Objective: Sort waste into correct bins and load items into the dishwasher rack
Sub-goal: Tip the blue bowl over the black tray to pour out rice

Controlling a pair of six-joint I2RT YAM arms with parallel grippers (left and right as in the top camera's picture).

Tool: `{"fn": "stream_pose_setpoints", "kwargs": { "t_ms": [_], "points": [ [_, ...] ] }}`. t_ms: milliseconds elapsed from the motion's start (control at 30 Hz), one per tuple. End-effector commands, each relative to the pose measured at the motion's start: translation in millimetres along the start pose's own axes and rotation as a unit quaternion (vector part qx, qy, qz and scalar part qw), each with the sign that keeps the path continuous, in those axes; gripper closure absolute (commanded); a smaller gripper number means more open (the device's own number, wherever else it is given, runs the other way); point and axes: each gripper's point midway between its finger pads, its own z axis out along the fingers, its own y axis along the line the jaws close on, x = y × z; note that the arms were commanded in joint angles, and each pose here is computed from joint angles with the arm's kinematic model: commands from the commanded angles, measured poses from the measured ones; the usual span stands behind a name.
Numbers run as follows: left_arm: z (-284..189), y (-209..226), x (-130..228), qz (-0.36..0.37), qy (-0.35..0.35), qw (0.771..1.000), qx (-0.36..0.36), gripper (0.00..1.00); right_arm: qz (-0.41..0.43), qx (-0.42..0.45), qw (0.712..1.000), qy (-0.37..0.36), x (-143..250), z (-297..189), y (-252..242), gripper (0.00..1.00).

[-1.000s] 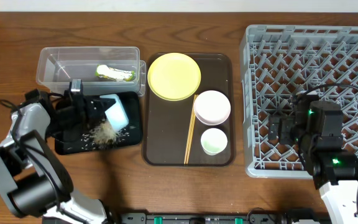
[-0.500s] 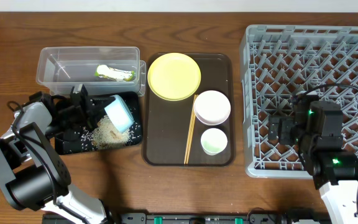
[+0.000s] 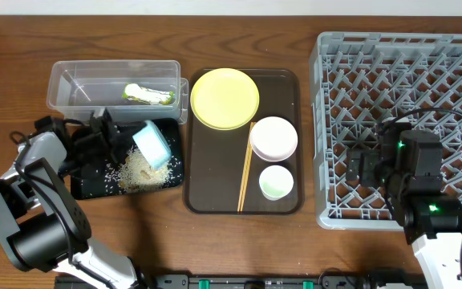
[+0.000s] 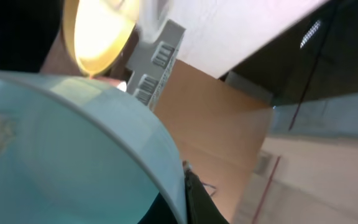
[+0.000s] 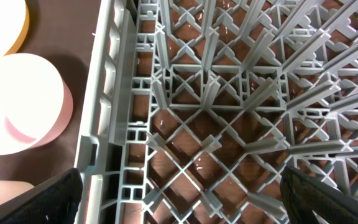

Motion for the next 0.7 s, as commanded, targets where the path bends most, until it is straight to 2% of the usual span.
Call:
{"fn": "stream_pose_setpoints", "kwargs": {
  "t_ms": [0,67,133,400,467,667],
  "points": [
    [-2,-7,-10,0.071,-0.003,0.997,0.014,0.94,0.01,0.0,1.0,-0.01,-8,-4,-2,0.01],
    [-3,-11,-17,0.119,-0.006,0.993,0.015,0.94,0.01,0.0,1.0,-0.01,-9,-4,-2,0.01],
    [-3,-13,-19,0.136,-0.007,0.991,0.015,0.94,0.01,0.0,1.0,-0.01,-9,-4,-2,0.01],
    [-3,-13,-19,0.108,-0.007,0.994,0.015,0.94,0.01,0.0,1.0,-0.013,-10,-4,-2,0.01],
    [-3,-13,-18,0.084,-0.006,0.996,0.015,0.94,0.01,0.0,1.0,-0.012,-10,-4,-2,0.01],
    [-2,-7,-7,-0.073,0.001,0.997,0.013,0.94,0.01,0.0,1.0,-0.012,-9,-4,-2,0.01]
  ]
}}
